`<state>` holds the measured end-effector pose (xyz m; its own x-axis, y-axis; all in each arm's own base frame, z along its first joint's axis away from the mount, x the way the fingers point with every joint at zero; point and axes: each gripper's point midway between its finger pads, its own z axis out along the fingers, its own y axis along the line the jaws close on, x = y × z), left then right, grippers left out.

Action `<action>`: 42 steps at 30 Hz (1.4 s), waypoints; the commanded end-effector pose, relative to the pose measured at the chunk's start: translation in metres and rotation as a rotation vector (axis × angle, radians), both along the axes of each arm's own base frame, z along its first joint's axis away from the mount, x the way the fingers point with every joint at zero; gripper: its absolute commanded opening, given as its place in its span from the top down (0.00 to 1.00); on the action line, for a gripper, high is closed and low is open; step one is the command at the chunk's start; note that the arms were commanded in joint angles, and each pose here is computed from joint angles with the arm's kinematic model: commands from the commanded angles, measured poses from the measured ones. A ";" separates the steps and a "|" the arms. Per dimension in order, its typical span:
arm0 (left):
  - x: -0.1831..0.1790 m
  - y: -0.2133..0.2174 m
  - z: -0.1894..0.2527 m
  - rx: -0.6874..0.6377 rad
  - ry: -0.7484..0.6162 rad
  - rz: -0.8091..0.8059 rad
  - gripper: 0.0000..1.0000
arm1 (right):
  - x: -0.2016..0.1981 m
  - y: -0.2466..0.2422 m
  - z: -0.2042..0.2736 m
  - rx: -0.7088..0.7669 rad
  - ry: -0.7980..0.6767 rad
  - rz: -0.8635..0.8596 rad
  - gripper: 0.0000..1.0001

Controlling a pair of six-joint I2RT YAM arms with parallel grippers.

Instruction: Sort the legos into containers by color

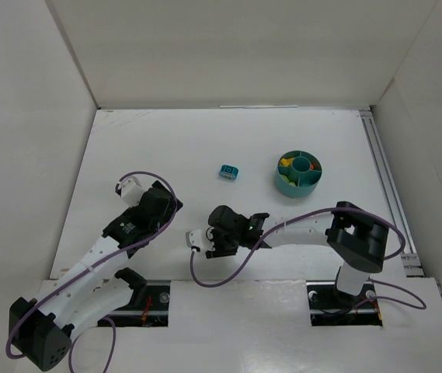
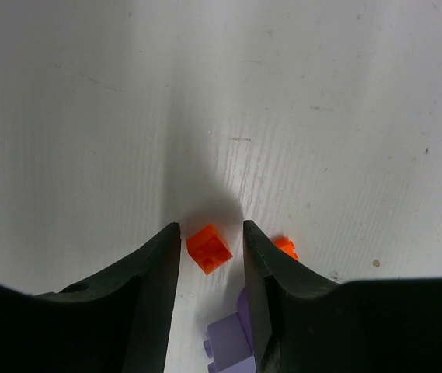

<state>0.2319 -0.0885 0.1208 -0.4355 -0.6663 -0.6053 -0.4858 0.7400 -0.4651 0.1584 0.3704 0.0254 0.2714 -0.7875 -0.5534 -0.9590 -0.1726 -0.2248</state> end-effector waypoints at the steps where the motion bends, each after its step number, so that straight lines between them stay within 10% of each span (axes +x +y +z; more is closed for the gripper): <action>1: 0.002 0.004 -0.001 0.024 -0.012 0.006 0.00 | -0.010 -0.011 -0.014 -0.036 0.040 -0.006 0.56; 42: 0.004 0.002 0.001 0.029 -0.021 -0.018 0.00 | -0.015 -0.050 -0.029 -0.095 0.105 -0.257 0.56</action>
<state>0.2337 -0.0892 0.1225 -0.4432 -0.6475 -0.6199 -0.4657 0.7572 -0.4580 0.1594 0.3641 0.0235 0.0910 -0.7955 -0.5991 -0.9843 0.0195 -0.1755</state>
